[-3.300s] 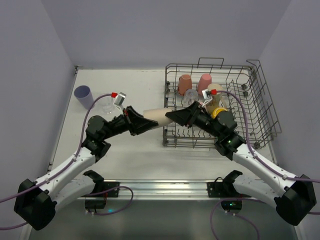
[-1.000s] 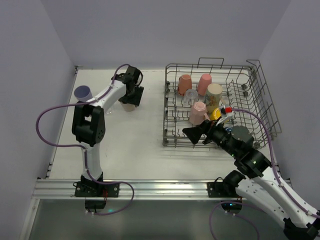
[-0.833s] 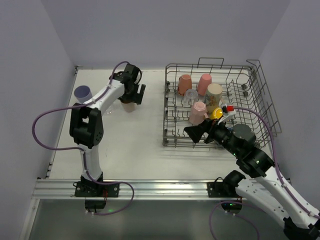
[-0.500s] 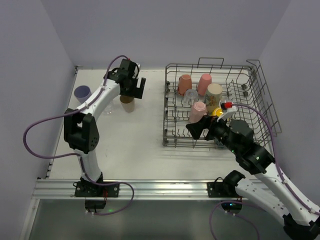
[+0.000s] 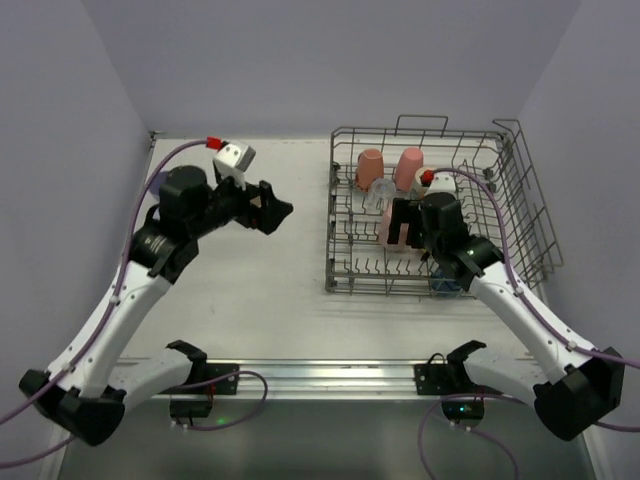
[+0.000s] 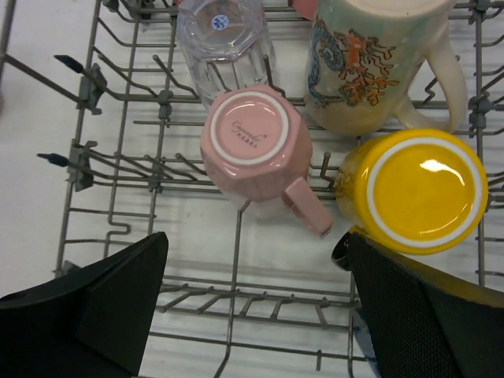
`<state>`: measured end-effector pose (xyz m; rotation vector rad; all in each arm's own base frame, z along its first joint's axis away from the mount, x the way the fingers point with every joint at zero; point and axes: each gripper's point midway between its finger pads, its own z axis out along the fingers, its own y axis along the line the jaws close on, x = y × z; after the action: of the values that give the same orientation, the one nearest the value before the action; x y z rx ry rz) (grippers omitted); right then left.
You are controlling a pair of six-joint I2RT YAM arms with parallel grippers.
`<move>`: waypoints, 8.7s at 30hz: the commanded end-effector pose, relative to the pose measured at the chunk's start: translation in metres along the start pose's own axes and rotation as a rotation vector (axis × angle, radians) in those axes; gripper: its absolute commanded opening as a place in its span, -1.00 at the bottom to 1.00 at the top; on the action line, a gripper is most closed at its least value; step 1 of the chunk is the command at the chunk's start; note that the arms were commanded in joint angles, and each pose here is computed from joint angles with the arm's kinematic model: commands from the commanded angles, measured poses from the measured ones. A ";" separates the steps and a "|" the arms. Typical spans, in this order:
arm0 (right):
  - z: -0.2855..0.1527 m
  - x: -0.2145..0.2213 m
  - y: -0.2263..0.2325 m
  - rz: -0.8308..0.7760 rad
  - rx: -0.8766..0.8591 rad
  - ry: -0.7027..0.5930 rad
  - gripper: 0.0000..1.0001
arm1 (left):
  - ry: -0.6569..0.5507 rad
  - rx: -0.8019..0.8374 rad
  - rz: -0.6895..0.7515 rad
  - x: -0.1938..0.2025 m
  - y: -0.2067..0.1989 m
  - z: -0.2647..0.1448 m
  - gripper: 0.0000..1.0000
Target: Unload the cups from the dish rack
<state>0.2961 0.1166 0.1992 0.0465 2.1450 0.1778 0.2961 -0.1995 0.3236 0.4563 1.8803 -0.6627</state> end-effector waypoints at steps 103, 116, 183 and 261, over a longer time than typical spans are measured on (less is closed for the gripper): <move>-0.094 -0.031 0.153 0.363 -0.864 -0.163 0.98 | -0.099 -0.124 -0.064 -0.038 -0.009 -0.008 -1.00; -0.108 -0.022 0.102 0.238 -0.676 -0.235 0.98 | 0.216 -0.316 0.012 -0.005 0.039 0.072 -1.00; -0.121 -0.021 0.089 0.142 -0.669 -0.288 0.98 | 0.681 -0.496 0.095 0.127 0.096 0.191 -0.08; -0.032 0.082 -0.121 0.235 0.584 0.317 0.81 | -0.096 0.149 0.069 0.069 -0.053 -0.051 1.00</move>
<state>0.2369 0.0031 0.1369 0.5807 2.4138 -0.3174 0.1991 -0.2063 0.2746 0.5668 1.7888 -0.7778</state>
